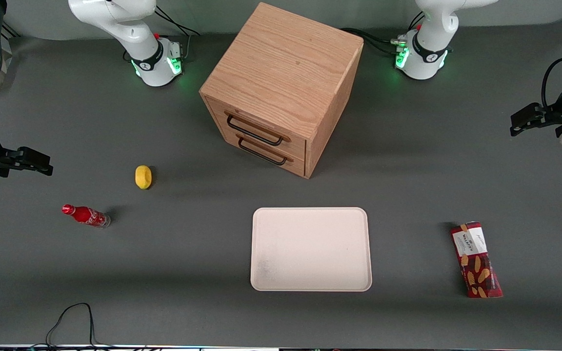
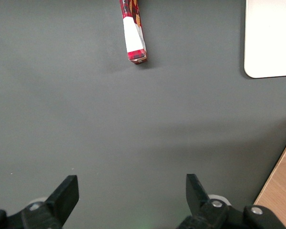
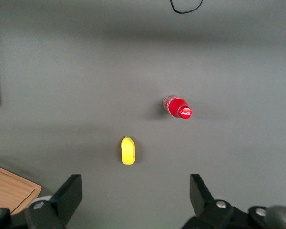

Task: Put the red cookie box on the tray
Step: 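Move the left gripper down over the red plaid shortbread box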

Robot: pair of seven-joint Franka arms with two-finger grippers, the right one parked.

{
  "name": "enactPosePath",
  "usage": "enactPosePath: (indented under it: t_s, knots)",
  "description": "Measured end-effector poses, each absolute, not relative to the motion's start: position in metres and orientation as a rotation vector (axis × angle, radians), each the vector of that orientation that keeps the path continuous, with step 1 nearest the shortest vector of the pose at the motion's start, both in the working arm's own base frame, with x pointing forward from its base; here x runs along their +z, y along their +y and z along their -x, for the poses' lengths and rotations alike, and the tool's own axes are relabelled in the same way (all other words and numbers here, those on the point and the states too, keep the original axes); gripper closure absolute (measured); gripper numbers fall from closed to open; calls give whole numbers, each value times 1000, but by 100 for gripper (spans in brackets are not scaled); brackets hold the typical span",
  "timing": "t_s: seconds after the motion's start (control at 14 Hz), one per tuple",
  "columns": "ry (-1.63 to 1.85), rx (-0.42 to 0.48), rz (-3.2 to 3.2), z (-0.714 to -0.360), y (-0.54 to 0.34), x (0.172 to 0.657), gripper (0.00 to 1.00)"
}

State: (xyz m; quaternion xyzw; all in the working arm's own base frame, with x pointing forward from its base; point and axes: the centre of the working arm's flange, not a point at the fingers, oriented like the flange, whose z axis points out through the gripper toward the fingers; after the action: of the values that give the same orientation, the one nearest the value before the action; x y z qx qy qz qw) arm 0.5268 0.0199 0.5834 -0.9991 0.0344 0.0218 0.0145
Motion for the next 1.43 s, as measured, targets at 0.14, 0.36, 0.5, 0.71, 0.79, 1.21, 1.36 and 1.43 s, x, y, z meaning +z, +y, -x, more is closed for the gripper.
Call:
enactPosePath:
  t_s: [0.14,0.36,0.5,0.71,0.79,1.21,1.36,1.43]
  knots:
    - [107,72,3110,-527,20,582,0]
    - [110,72,3110,-528,19,579,0]
    - [118,83,3111,-535,19,567,0]
    - [129,64,3116,-565,17,540,0]
    - [127,60,3119,-582,15,531,0]
    - [41,-4,3100,-708,29,433,0]
    - [30,-42,3084,-733,35,384,0]
    - [27,-59,3080,-741,37,361,0]
